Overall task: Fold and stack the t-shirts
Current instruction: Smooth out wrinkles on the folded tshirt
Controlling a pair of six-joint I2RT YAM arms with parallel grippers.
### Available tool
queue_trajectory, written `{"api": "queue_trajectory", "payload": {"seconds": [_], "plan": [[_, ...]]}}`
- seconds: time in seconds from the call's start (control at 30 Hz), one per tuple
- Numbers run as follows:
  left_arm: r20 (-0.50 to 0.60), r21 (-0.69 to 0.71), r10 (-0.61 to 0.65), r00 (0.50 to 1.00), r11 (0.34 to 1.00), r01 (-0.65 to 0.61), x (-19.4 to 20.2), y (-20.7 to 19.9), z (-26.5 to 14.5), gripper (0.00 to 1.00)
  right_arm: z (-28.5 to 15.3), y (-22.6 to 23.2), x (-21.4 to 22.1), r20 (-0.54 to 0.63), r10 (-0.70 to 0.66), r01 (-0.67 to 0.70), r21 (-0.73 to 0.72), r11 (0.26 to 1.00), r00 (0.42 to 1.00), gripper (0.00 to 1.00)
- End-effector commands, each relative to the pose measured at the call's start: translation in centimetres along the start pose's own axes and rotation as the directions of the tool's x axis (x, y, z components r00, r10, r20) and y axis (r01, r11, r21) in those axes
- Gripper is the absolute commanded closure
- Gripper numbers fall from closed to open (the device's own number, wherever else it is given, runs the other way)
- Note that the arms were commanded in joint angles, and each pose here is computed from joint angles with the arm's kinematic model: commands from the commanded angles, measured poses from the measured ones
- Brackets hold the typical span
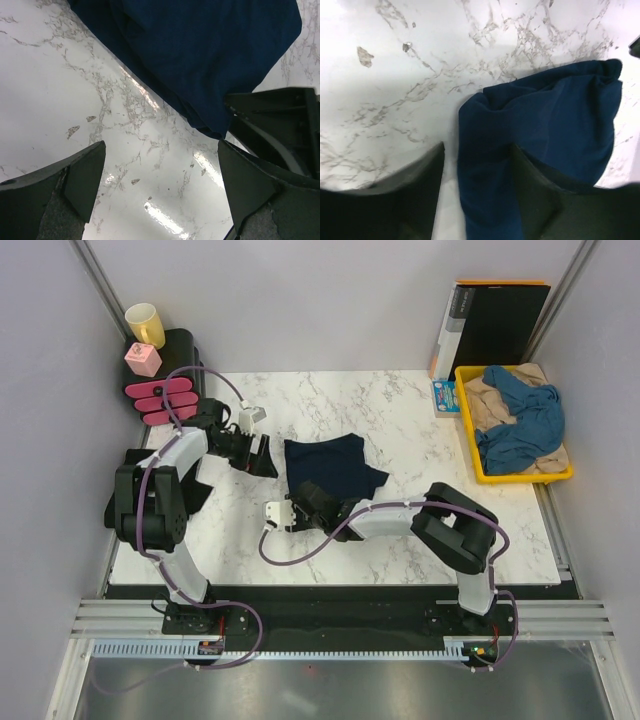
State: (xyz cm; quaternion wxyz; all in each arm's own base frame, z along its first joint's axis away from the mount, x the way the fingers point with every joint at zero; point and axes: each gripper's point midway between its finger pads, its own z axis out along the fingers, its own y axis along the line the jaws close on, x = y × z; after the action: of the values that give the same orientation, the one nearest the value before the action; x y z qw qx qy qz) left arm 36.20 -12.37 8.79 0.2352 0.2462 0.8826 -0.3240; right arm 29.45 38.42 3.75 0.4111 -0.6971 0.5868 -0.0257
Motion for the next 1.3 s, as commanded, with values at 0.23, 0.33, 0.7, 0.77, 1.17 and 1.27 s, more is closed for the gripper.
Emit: {"api": "queue_trajectory", "payload": {"seconds": [0.23,0.33,0.7,0.77,1.17,1.27], "plan": [[0.083,0.052,0.037,0.996,0.998,-0.042,-2.9,-0.1,-0.5,0.00,-1.4,0.2,0.3,-0.034,0.113,-0.113,-0.004,0.994,0.993,1.00],[0.084,0.074,0.065,0.994,0.995,-0.072,-3.2,0.0,-0.3,0.00,-2.6,-1.4,-0.6,0.002,0.155,-0.155,0.015,0.988,0.988,1.00],[0.077,0.006,0.357,0.931,0.934,-0.358,-3.3,1.1,-1.0,0.00,-3.7,-4.9,-1.4,0.041,0.269,-0.270,0.020,0.963,0.962,1.00],[0.094,0.036,0.465,0.880,0.882,-0.470,-2.5,0.5,-0.8,0.00,-3.6,-4.8,-1.2,0.035,0.269,-0.270,0.020,0.963,0.962,1.00],[0.194,-0.067,0.929,0.317,0.335,-0.940,-1.9,-1.4,0.0,0.00,-3.6,-5.6,-1.3,0.039,0.268,-0.268,0.018,0.963,0.963,1.00],[0.206,-0.121,0.972,0.117,0.144,-0.982,-1.0,-1.8,1.0,0.00,-3.7,-6.0,-1.4,0.042,0.270,-0.271,0.017,0.962,0.962,1.00]]}}
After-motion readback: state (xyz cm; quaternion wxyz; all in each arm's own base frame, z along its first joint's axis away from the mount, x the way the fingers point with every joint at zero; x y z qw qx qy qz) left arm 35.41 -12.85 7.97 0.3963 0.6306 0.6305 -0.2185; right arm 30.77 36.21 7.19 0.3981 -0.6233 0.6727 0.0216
